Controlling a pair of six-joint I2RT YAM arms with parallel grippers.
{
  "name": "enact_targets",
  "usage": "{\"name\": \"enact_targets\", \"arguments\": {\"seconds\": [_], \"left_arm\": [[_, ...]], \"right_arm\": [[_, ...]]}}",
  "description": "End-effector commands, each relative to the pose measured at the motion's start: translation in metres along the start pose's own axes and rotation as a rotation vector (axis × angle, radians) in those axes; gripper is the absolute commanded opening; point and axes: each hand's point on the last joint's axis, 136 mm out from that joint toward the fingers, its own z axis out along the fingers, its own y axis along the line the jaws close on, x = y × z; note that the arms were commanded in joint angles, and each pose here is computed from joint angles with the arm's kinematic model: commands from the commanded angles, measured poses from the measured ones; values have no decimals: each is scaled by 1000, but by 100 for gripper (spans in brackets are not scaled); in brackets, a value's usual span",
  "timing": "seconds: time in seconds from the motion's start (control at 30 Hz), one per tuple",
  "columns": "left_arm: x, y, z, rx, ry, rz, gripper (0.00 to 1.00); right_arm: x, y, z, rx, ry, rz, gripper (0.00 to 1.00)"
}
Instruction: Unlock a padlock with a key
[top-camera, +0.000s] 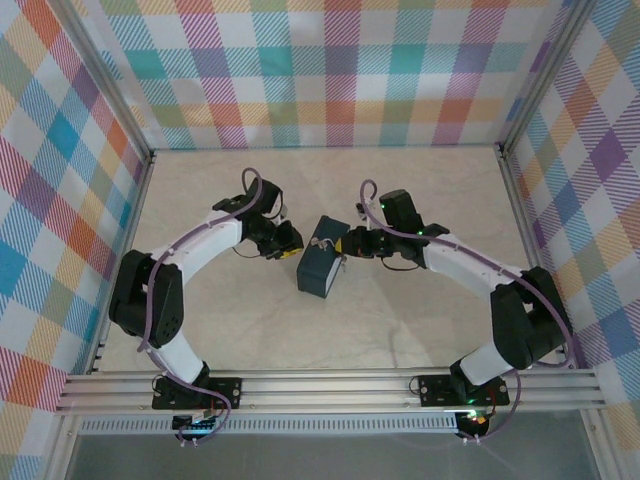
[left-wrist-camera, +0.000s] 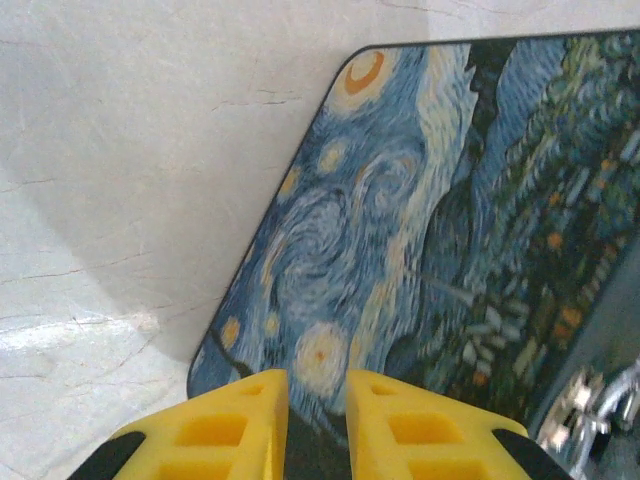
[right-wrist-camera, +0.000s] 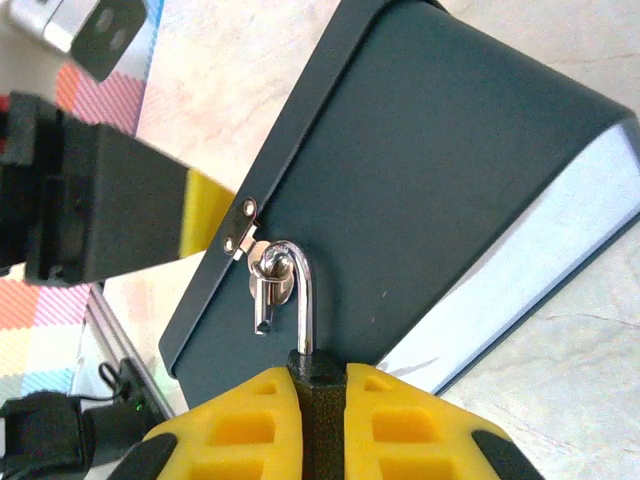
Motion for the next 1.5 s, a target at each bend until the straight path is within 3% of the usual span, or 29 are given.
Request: {"name": "enact_targets", "arguments": {"seconds": [0.0, 0.5, 1.03, 1.23, 1.47], "left_arm": [[7, -4, -7, 15, -1, -5, 22], [34, -26, 16, 30, 66, 64, 22], [37, -20, 24, 4, 84, 63, 21], [26, -27, 5, 3, 42, 97, 22], [5, -50, -25, 10, -48, 202, 32]], "right_arm": [[-25, 6, -11, 10, -123, 12, 0], [-39, -1, 2, 120, -204, 80, 0], [-65, 2, 14, 202, -325, 100, 0], [-70, 18, 20, 172, -305, 51, 0], [-59, 22, 13, 179, -273, 8, 0]]}}
